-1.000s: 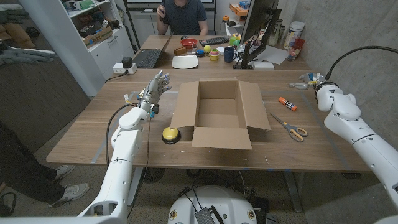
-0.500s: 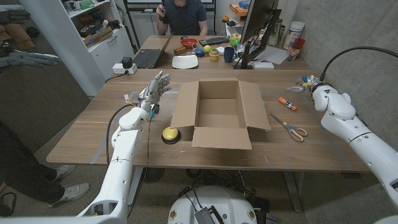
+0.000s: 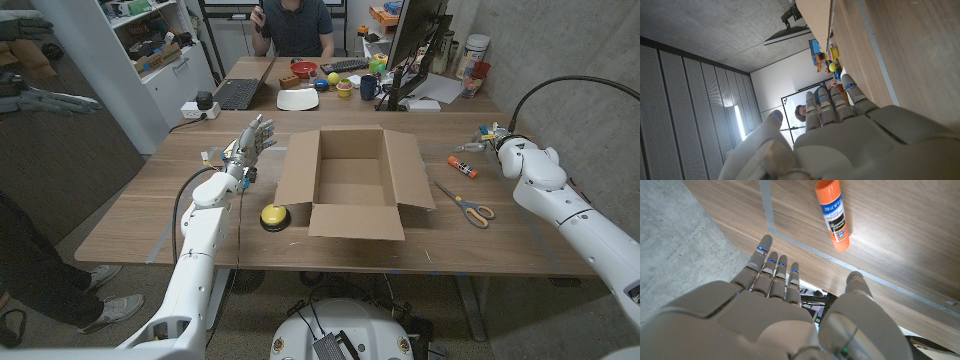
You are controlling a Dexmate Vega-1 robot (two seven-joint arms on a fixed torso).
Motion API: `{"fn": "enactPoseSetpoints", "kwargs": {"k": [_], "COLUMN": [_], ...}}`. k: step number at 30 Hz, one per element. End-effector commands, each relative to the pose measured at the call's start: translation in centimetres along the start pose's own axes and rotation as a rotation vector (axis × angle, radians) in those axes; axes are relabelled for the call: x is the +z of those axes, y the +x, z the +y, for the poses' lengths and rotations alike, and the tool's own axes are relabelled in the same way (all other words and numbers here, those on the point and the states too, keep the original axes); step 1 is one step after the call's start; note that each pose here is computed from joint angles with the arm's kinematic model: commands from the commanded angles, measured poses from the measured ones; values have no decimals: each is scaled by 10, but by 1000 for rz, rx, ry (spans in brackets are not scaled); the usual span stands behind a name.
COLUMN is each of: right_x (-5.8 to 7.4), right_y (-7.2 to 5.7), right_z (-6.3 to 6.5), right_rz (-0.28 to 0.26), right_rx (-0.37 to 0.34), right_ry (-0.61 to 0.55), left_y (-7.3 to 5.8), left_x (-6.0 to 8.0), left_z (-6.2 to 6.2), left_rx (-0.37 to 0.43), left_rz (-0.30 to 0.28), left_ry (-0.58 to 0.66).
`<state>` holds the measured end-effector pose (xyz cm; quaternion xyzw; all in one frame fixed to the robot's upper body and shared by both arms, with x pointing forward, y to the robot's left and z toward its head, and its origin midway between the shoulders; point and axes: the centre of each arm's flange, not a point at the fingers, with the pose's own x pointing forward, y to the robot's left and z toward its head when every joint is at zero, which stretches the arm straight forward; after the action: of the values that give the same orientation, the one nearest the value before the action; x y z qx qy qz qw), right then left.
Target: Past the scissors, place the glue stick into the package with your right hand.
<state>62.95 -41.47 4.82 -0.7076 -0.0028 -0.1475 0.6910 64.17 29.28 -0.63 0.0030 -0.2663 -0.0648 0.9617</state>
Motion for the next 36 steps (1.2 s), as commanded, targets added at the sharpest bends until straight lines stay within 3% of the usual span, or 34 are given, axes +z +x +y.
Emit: {"fn": "enactPoseSetpoints", "kwargs": {"k": [1, 4, 9, 16, 36], "right_x": [4, 6, 10, 16, 17], "right_y": [5, 3, 4, 3, 15], "right_z": [12, 16, 15, 14, 27], "right_rz": [-12, -27, -35, -52, -45], "right_rx": [89, 50, 88, 51, 134], "right_ry": [0, -20, -6, -31, -68], "left_y": [8, 10, 10, 12, 18], "left_x": [-3, -3, 0, 0, 0], "left_z": [1, 1, 2, 4, 3], "left_rx": [-8, -12, -6, -4, -12], "left_rz": [11, 10, -2, 0, 5], "left_ry": [-1, 2, 0, 6, 12]}}
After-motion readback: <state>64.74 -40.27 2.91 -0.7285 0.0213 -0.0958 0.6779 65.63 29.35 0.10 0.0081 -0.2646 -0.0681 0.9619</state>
